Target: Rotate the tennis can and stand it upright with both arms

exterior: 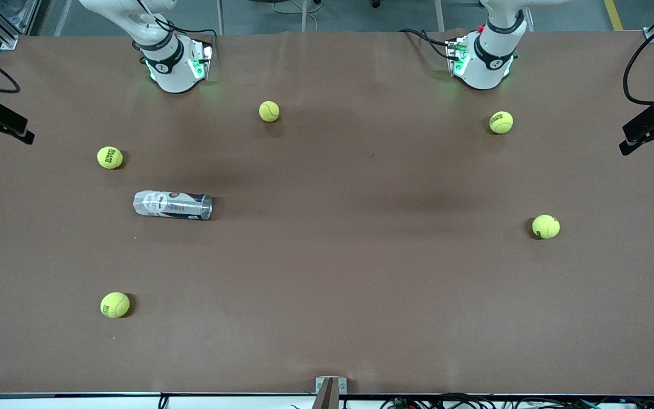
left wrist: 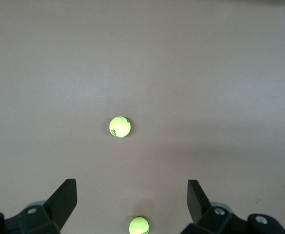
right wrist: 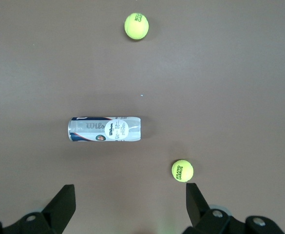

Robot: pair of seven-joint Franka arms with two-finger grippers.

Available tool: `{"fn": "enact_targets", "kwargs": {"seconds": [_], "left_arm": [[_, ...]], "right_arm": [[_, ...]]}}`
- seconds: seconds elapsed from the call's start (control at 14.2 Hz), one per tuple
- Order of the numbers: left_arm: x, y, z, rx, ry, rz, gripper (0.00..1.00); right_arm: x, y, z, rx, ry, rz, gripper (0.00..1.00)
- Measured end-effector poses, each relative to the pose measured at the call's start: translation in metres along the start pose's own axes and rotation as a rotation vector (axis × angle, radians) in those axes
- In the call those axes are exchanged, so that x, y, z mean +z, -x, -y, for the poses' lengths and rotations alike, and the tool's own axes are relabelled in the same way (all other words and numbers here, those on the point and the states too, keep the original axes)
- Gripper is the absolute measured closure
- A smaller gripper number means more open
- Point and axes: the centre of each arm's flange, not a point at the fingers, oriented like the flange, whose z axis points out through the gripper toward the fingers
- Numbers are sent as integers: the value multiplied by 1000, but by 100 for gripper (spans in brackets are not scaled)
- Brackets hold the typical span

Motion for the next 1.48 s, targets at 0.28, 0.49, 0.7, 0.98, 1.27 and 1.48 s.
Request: {"fn": "enact_targets", "kwargs": {"seconds": [0.28, 0.49, 0.7, 0.98, 1.27, 1.48], "left_arm": [[0, 0, 0, 0, 0, 0, 0], [0, 0, 1, -1, 0, 0, 0], [0, 0, 1, -1, 0, 0, 0], [0, 0, 1, -2, 0, 0, 0], [0, 0, 1, -2, 0, 0, 0], [0, 0, 1, -2, 0, -1, 0]], "right_arm": [[25, -18, -8, 303, 6, 27, 0], [56, -34, -3, 593, 22, 65, 0], [90, -50, 20, 803, 9, 97, 0], [143, -56, 52, 1049, -8, 119, 0], [189, -47, 97, 1232, 29, 131, 0], [224, -39, 111, 1309, 42, 128, 0]]}}
